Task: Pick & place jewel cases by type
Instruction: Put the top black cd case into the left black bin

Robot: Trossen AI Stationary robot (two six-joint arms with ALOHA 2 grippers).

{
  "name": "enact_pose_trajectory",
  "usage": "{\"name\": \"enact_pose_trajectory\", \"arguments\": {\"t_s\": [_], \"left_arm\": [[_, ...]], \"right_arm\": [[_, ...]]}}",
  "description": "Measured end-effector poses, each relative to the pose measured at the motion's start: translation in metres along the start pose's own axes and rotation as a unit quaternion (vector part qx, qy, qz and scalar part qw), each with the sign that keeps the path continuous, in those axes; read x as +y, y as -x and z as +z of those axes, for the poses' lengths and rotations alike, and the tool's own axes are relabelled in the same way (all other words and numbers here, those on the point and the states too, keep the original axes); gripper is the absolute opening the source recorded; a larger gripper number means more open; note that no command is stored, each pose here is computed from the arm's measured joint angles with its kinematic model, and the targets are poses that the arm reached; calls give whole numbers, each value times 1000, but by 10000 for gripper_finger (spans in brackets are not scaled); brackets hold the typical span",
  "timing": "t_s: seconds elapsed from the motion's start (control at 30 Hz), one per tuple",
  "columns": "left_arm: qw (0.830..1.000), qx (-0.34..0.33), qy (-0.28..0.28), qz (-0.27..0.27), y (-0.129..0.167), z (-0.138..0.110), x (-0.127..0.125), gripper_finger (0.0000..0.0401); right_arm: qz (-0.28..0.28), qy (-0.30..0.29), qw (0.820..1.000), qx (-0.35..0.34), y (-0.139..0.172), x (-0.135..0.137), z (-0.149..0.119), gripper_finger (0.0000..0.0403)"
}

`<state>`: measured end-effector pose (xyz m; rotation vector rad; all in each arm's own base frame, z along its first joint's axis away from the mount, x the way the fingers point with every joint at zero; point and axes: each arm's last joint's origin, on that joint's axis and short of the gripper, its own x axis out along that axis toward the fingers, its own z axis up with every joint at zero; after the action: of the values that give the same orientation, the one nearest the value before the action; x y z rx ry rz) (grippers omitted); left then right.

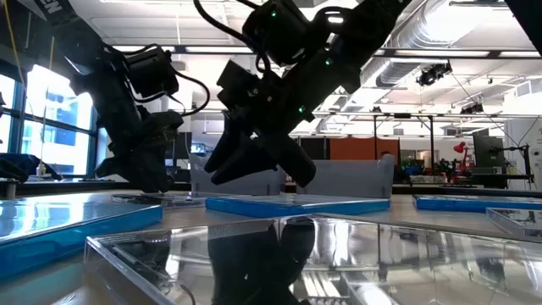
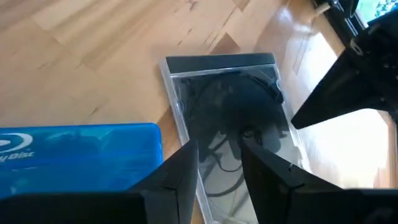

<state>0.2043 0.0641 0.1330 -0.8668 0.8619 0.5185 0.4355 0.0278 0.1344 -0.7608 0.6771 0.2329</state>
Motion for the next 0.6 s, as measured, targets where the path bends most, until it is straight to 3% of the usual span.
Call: {"name": "enact_pose_trajectory", "arguments": {"t_s": [0.2,0.4,0.6], "left_arm": [[1000,-4,-2,-1,0,1,0,119],[1000,-7,-2,-4,0,1,-1,119],[1000,-7,-2,-4,0,1,-1,119]], "right_arm": [[40,2,999,-13,0,5,0,119],[13,3,1000,-5,0,0,-1,119],[22,-3,1000,-12,-1,-4,-6,119]]}}
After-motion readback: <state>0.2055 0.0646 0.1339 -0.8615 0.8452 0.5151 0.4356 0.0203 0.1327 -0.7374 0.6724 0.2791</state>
